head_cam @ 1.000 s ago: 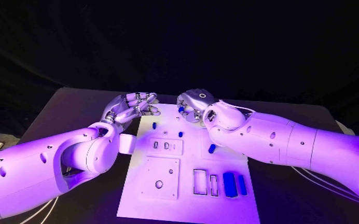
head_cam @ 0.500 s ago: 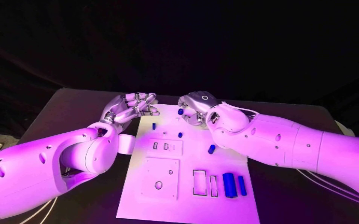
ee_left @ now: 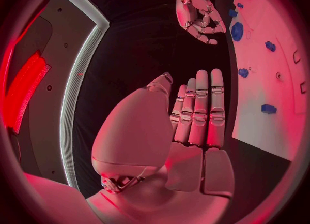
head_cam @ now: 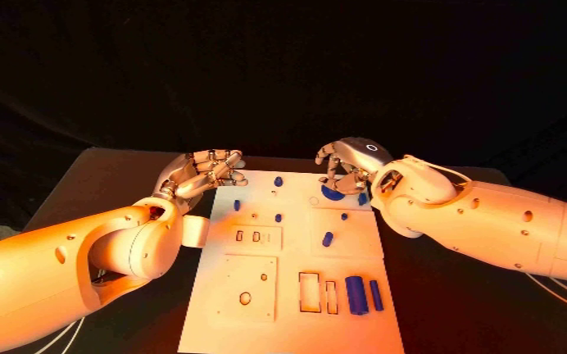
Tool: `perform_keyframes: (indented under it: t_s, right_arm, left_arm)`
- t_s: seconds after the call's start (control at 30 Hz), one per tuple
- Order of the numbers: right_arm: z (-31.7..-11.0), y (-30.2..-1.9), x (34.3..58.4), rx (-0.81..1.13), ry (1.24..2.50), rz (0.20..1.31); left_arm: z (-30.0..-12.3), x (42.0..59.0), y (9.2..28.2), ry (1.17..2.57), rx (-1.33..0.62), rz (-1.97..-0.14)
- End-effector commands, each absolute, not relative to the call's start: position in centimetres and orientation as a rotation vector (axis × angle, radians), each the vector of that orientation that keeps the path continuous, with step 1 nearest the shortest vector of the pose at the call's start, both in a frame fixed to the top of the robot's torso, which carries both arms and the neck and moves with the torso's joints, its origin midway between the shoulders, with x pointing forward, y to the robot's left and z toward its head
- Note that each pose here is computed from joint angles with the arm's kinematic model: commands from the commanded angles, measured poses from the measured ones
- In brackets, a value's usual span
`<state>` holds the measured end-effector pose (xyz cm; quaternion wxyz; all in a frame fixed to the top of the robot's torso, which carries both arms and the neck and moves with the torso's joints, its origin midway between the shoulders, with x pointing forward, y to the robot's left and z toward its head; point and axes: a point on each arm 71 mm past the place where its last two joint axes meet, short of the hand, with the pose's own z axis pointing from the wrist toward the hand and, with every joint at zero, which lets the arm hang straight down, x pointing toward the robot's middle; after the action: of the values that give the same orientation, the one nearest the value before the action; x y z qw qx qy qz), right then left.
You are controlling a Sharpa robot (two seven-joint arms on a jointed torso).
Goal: Assemble the parts on the task board
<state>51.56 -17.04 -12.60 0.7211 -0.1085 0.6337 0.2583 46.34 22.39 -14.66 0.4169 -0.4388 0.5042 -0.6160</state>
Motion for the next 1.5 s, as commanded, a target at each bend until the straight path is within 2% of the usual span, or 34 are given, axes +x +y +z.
perform_keyframes:
  t_s: [0.03, 0.23, 0.43, 0.8, 1.5]
  right_arm:
    - [-13.0, -18.0, 51.2, -0.167, 1.511, 0.668]
    - [-13.6, -20.8, 51.4, -0.094, 1.59, 0.636]
    - [-14.5, -22.2, 51.9, -0.039, 1.639, 0.6]
    - [-15.7, -21.3, 53.1, 0.038, 1.667, 0.58]
    - [-16.7, -19.6, 53.7, 0.011, 1.694, 0.552]
  left_arm:
    - [-14.5, 46.3, 22.2, 1.265, -1.085, -1.571]
    - [-14.5, 46.3, 22.2, 1.265, -1.084, -1.572]
    - [-14.5, 46.3, 22.1, 1.266, -1.084, -1.573]
    - [-14.5, 46.4, 22.2, 1.266, -1.085, -1.573]
    - [-14.5, 46.4, 22.2, 1.268, -1.086, -1.573]
